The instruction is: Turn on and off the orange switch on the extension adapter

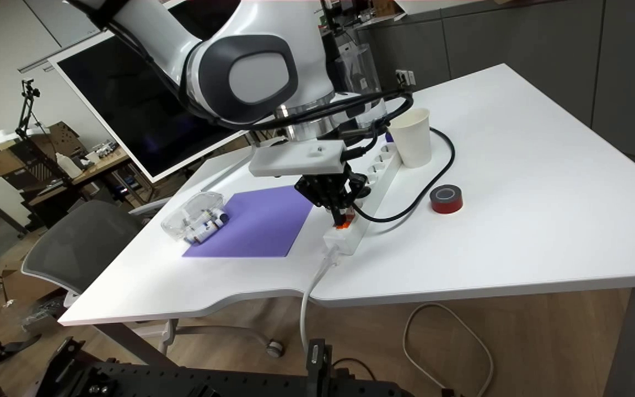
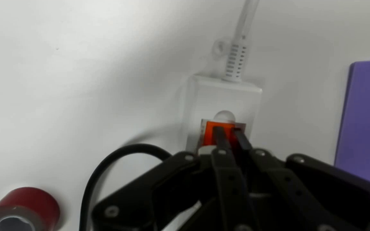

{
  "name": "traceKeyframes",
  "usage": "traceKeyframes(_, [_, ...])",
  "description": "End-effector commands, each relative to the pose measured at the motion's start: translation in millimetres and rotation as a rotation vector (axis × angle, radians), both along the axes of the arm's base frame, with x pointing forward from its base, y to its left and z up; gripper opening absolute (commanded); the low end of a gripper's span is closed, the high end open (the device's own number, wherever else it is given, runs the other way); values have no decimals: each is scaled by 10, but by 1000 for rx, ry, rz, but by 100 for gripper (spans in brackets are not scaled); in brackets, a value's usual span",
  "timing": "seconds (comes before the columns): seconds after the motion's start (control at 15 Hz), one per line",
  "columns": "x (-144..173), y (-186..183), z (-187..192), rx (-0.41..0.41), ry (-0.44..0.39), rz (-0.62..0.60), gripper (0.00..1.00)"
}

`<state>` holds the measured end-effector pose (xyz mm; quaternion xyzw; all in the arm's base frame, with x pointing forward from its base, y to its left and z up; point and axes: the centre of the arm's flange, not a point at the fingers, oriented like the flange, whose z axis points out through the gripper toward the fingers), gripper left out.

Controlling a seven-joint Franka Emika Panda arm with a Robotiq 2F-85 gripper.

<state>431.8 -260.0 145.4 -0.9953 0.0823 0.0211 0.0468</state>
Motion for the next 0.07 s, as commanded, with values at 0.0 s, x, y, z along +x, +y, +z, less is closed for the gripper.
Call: traceKeyframes(0.0, [-40, 261, 274, -61, -15, 26, 41])
